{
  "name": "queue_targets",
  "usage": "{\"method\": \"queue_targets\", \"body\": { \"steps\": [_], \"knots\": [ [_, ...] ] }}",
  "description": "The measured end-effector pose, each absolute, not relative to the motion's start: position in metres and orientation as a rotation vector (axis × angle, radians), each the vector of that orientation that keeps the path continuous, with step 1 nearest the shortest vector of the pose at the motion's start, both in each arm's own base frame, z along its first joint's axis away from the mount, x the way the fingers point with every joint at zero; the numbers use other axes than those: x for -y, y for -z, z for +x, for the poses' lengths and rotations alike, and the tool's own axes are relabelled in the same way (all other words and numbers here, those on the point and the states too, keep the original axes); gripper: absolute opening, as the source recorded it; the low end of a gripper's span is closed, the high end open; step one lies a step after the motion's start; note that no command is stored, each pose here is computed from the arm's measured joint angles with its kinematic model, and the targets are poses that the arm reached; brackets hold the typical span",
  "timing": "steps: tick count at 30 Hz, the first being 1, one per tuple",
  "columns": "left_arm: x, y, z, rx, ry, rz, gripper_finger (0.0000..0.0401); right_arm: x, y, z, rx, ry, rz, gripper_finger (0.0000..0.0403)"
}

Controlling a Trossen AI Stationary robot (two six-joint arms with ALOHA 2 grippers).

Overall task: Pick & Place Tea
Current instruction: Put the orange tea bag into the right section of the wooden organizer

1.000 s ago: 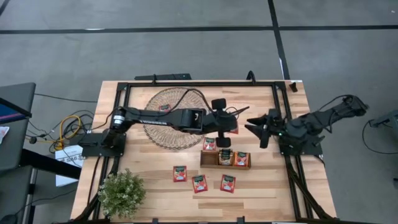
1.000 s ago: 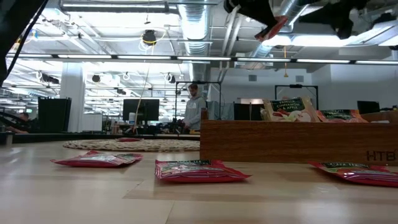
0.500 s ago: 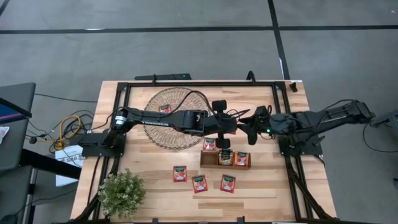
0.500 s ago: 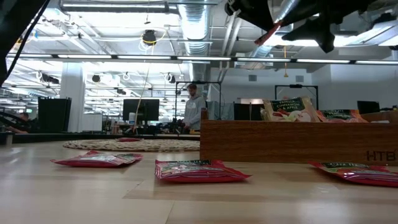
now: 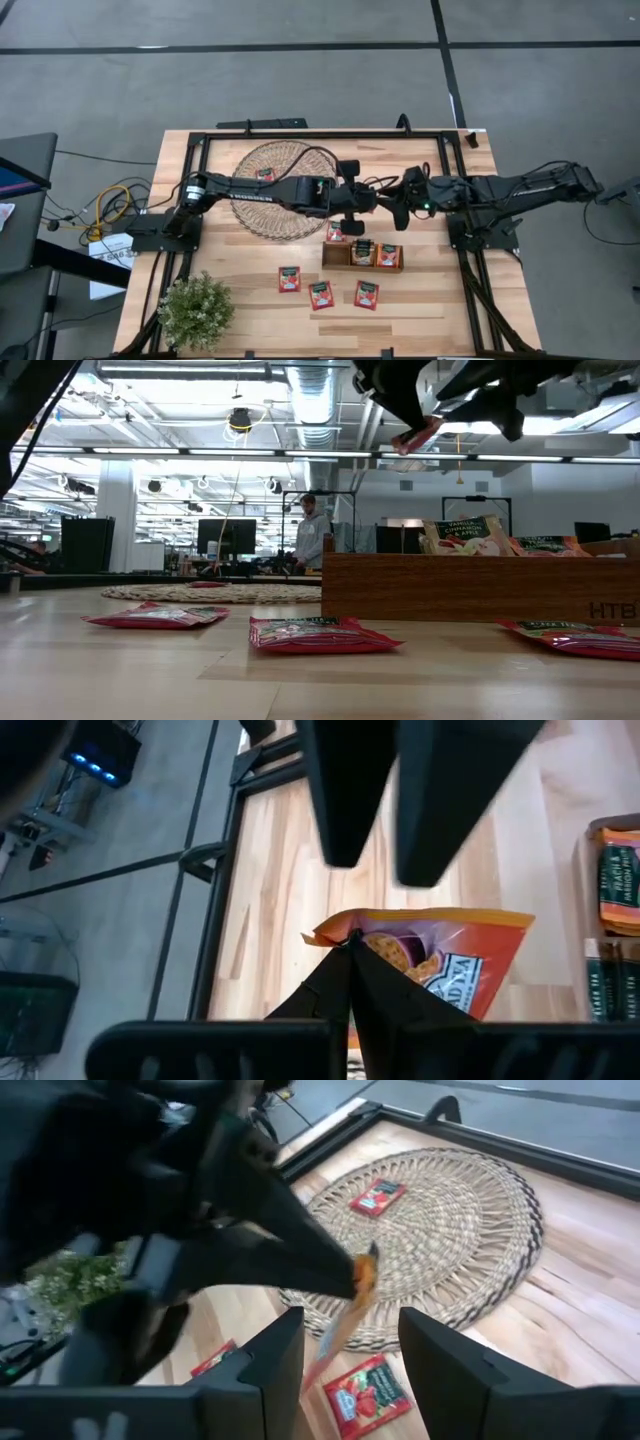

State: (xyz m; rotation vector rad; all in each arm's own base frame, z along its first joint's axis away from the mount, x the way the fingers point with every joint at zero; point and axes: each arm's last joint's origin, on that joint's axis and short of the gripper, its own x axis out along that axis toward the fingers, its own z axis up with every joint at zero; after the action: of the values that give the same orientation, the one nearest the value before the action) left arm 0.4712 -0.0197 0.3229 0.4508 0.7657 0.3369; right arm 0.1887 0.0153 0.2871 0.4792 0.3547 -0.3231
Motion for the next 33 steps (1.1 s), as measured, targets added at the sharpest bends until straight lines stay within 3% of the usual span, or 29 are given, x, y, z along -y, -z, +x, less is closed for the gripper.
{"method": "queue_targets", "body": {
  "steps": [11,23,29,33],
  "knots": [
    [0.02,-0.324,0.473,-0.745,-0.339,0.444,0.0,-0.008,-0.269,0.208,-0.461,0.339,0.513,0.0153],
    [0.021,-0.322,0.471,-0.768,-0.313,0.428,0.0,-0.003,-0.269,0.212,-0.433,0.354,0.506,0.0142],
    [0.022,-0.322,0.471,-0.767,-0.29,0.42,0.0,-0.003,-0.271,0.212,-0.439,0.349,0.499,0.0118],
    [0.021,-0.322,0.471,-0.767,-0.288,0.419,0.0,-0.003,-0.271,0.211,-0.443,0.35,0.498,0.0078]
  ]
}}
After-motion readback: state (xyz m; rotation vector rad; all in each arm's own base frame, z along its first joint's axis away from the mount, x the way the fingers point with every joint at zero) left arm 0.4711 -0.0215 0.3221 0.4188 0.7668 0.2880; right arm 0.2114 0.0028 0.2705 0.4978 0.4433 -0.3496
